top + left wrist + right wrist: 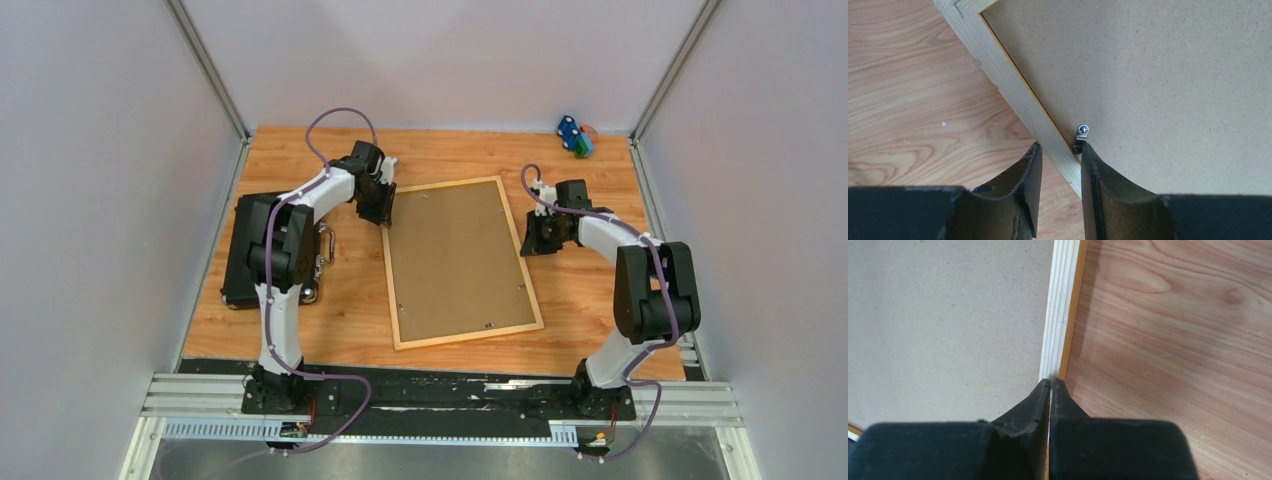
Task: Put the photo into the frame
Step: Install the photo frame at the center of the board.
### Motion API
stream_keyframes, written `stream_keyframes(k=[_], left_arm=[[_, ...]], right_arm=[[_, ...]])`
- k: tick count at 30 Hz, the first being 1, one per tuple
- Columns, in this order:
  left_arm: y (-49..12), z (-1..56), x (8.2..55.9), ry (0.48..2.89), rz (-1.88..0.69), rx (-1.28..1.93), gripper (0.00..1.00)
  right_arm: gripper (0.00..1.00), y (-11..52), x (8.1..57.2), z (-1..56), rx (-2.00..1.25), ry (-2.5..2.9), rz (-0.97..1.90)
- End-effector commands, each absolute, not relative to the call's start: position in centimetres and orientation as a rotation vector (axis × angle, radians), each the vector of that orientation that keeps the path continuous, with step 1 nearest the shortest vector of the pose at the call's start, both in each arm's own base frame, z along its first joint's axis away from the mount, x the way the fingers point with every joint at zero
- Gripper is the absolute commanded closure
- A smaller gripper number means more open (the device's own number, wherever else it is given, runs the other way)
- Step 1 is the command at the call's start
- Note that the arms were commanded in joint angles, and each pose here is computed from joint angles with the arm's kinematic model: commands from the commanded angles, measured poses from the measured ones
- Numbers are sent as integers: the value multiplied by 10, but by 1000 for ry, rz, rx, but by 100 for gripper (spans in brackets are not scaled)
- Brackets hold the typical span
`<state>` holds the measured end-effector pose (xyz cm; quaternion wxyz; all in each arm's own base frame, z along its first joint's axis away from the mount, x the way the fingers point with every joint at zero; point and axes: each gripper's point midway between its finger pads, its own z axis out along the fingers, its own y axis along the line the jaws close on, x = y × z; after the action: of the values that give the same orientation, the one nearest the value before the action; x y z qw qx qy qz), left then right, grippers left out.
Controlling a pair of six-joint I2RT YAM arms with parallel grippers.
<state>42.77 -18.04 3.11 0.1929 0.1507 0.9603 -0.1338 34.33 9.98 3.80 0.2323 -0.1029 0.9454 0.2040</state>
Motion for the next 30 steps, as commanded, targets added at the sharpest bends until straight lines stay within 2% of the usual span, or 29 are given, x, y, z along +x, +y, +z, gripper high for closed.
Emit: stream_keyframes(k=[1, 5, 10, 13, 22, 30], left_arm=[[-177, 33, 430, 2689, -358, 483, 71], [-180, 33, 428, 2699, -386, 491, 52], [-185, 34, 426, 2700, -425, 504, 47], [-187, 31, 424, 2707, -445, 508, 46], [-191, 31, 423, 2711, -476, 509, 46], [-191, 33, 423, 2703, -479, 523, 44]], right_arm=[[98, 107, 346, 42, -314, 2571, 603], [90, 108, 348, 47, -315, 2556, 612], [68, 106, 358, 55, -305, 2533, 582], [62, 103, 367, 58, -303, 2521, 547], [62, 106, 396, 52, -296, 2525, 541], [73, 110, 416, 43, -277, 2538, 564]])
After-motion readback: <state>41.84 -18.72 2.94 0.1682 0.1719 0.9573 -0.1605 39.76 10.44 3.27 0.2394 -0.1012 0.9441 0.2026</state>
